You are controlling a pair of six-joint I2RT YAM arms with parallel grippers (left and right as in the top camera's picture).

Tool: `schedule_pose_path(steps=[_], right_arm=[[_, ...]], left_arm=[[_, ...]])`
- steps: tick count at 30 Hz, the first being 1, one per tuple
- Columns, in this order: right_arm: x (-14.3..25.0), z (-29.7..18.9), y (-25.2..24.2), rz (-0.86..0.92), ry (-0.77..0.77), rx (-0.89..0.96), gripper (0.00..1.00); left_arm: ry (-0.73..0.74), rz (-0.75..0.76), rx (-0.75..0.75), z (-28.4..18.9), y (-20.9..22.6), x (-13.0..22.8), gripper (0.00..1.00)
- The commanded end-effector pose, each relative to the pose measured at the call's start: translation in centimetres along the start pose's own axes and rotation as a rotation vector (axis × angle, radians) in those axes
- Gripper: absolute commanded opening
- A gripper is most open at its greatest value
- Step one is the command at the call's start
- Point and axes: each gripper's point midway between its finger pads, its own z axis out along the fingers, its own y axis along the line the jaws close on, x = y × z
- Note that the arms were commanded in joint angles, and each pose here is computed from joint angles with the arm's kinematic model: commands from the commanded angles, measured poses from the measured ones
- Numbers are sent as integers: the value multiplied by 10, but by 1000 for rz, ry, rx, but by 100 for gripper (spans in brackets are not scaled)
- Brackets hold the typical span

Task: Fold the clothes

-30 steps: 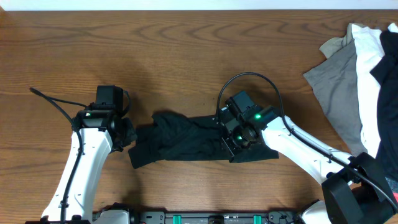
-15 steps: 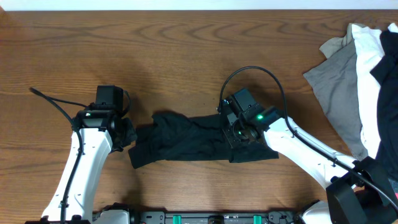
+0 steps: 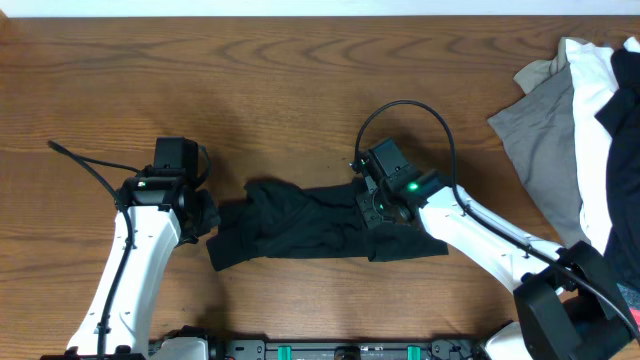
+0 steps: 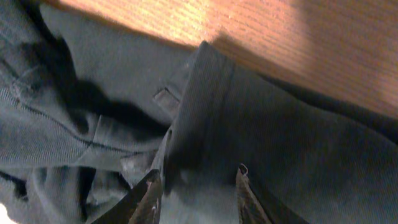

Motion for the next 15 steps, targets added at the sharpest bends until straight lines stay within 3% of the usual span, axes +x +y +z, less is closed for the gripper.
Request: schedule_pose_path(steps=[1,6,8,11,15], right_arm=[[-2,8,-1,13,8,13,37],[7,22,-3,15,53,23,36],[10,27,-4,16,66,25,27],[9,28,-4,39,64,26,2],[-1,18,-2,60,27,17,1]], left_arm=[[-8,9,2,-3,1,-2,10],[-9,9,2,-3,1,-2,10],[-9,9,2,-3,1,-2,10],[-8,9,2,-3,1,-2,10],[-8,9,2,-3,1,-2,10]])
